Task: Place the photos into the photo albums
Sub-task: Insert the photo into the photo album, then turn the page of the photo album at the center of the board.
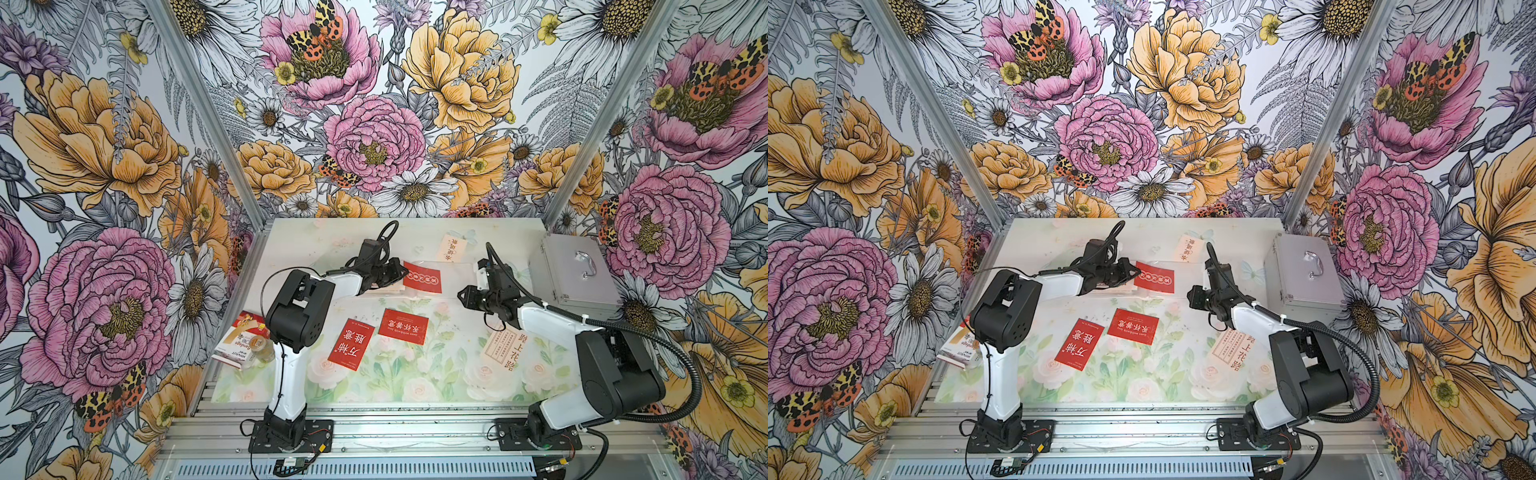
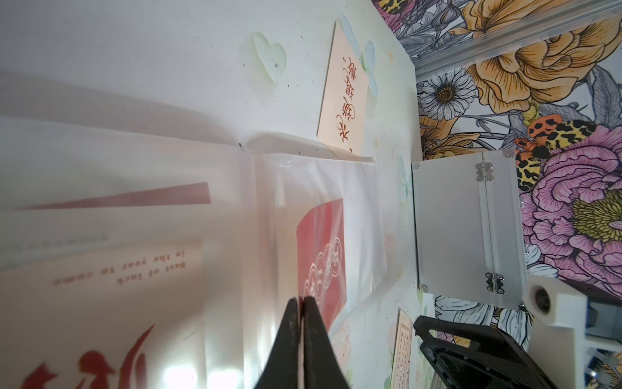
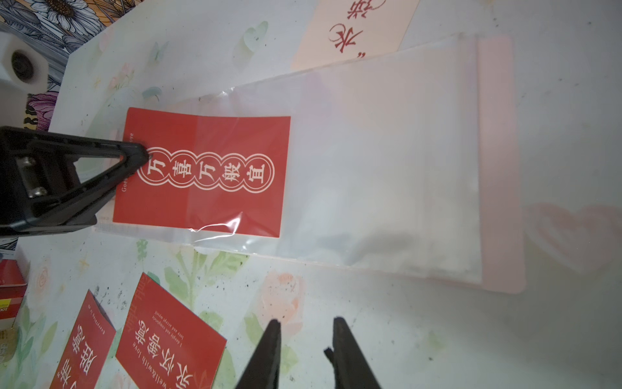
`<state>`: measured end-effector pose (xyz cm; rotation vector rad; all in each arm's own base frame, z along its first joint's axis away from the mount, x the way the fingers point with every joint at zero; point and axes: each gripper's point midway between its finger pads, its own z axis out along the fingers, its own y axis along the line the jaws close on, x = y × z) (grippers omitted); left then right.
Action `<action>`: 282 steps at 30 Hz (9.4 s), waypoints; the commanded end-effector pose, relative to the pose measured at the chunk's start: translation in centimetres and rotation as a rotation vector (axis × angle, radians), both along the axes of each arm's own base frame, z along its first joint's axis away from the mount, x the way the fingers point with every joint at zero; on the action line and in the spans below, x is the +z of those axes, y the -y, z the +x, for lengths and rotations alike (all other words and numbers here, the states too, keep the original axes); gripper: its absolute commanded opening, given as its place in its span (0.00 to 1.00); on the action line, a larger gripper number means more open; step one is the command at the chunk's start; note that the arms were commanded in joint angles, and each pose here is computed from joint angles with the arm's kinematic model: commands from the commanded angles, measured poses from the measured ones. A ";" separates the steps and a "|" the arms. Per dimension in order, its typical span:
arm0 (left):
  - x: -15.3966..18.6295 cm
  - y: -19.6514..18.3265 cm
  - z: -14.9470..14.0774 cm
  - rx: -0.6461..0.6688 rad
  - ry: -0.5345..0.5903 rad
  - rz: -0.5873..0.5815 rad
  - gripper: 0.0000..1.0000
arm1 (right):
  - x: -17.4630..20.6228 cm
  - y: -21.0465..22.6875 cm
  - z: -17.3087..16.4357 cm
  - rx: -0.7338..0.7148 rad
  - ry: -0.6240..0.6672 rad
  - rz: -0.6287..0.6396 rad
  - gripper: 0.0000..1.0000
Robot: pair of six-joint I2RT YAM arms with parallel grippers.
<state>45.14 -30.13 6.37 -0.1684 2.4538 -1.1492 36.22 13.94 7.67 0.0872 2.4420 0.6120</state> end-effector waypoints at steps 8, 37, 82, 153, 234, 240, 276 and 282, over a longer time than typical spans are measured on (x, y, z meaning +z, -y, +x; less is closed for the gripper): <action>-0.2 1.2 0.7 0.037 0.010 0.021 0.14 | 0.5 -0.2 0.1 0.012 0.021 -0.004 0.28; -1.0 -0.8 -0.9 -0.039 0.011 0.330 0.36 | 0.7 -0.2 0.1 0.009 0.026 -0.006 0.28; -2.7 -0.5 -1.3 -0.110 -0.026 0.423 0.03 | 1.0 -0.1 0.0 0.009 0.031 -0.011 0.29; 1.8 4.7 -1.3 -0.226 0.046 0.355 0.10 | -0.7 4.0 2.6 -0.115 -0.039 -0.021 0.36; -2.2 6.6 -3.0 -0.298 -0.056 0.305 0.11 | 8.3 -5.4 7.7 0.121 -0.057 0.347 0.39; -1.4 6.6 -3.1 -0.294 -0.039 0.281 0.11 | 9.1 -6.8 7.3 0.165 -0.065 0.382 0.40; 4.4 -3.1 -2.3 -0.029 0.112 0.152 0.11 | 8.9 -9.1 7.8 0.178 -0.076 0.373 0.41; 5.5 -6.1 -2.9 0.037 0.154 0.140 0.11 | 9.3 -11.2 7.6 0.222 -0.080 0.385 0.41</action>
